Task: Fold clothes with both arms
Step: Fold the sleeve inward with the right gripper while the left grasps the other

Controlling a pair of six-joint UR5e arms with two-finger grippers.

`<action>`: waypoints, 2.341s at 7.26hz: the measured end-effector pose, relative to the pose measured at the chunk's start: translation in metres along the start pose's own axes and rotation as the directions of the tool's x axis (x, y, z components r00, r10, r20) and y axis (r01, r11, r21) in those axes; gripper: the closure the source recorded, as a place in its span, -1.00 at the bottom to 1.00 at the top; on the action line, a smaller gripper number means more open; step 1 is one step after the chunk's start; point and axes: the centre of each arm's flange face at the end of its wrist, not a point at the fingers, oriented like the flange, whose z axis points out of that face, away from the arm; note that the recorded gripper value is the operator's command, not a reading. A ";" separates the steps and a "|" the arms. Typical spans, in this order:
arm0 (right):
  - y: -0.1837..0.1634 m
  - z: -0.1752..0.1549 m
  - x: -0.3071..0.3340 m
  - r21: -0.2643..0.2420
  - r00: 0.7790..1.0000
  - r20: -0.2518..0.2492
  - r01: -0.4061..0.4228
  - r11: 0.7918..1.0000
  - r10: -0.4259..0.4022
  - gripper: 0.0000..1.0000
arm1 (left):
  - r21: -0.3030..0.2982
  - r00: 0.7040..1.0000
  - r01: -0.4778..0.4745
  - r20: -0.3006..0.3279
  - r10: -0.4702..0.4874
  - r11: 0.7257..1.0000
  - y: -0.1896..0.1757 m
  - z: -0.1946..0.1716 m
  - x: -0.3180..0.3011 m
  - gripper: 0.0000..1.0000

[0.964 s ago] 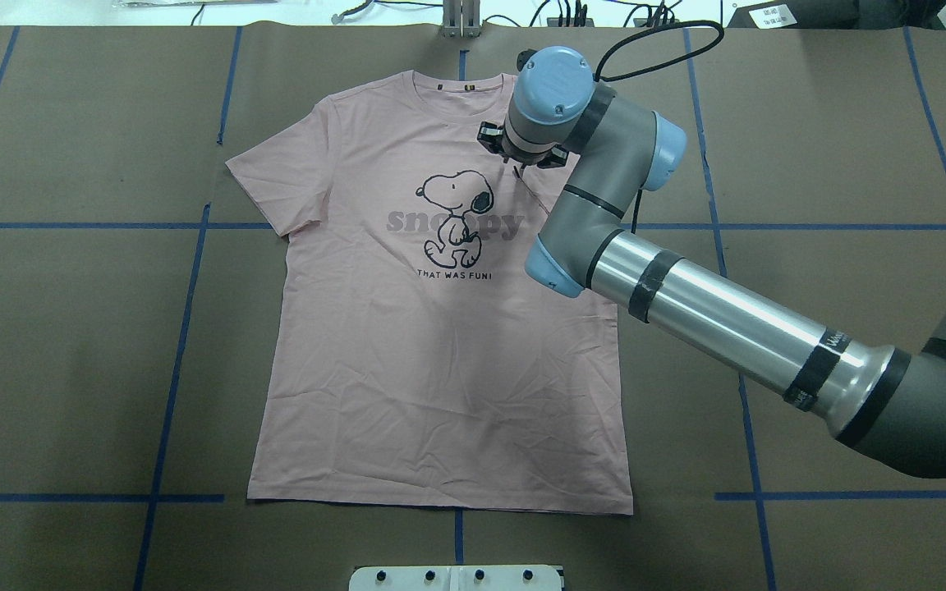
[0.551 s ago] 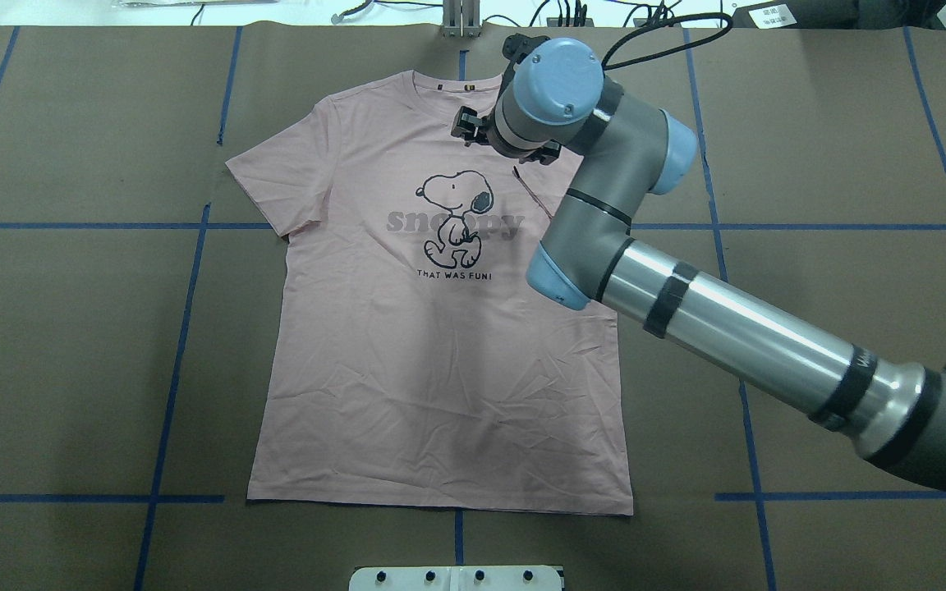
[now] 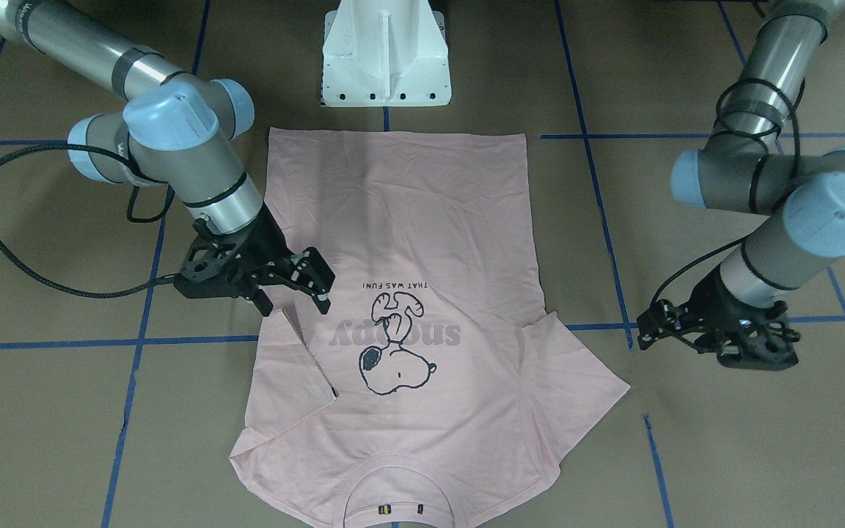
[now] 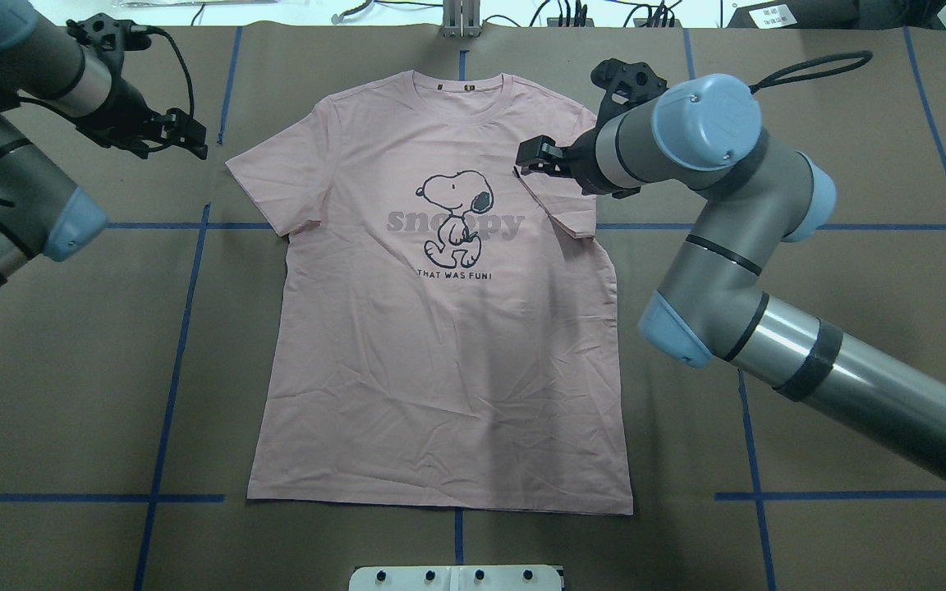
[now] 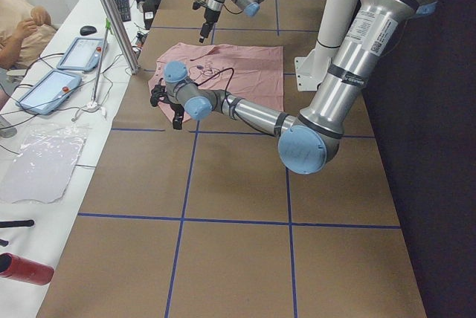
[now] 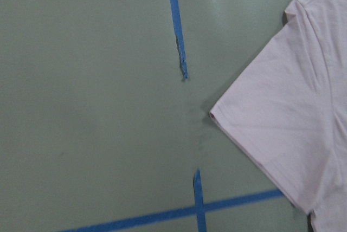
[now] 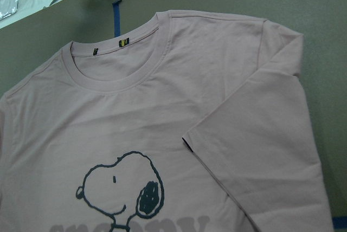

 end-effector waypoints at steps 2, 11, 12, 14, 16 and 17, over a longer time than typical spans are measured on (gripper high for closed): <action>0.004 -0.012 0.011 -0.004 1.000 0.009 -0.001 1.000 0.001 -1.00 | 0.037 1.000 0.007 0.006 -0.007 0.999 0.001 0.042 0.014 -0.46; 0.007 -0.011 0.021 -0.003 1.000 -0.001 -0.003 1.000 0.003 -1.00 | 0.092 0.999 0.019 -0.051 -0.014 0.996 -0.003 0.033 0.070 1.00; 0.007 -0.011 0.021 -0.003 1.000 -0.001 -0.004 1.000 0.004 -1.00 | 0.084 0.994 0.076 -0.085 -0.069 0.994 0.006 0.025 0.101 1.00; 0.007 -0.009 0.024 -0.003 1.000 -0.007 -0.008 1.000 0.008 -1.00 | 0.061 0.982 0.157 -0.117 -0.149 0.986 0.014 0.038 0.171 1.00; 0.008 -0.006 0.025 -0.005 1.000 -0.010 -0.011 1.000 0.011 -1.00 | 0.129 0.981 0.190 -0.052 -0.184 0.973 -0.001 0.068 0.197 1.00; 0.009 -0.005 0.025 -0.005 1.000 -0.010 -0.011 1.000 0.011 -1.00 | 0.156 0.981 0.192 -0.041 -0.188 0.969 -0.008 0.073 0.200 1.00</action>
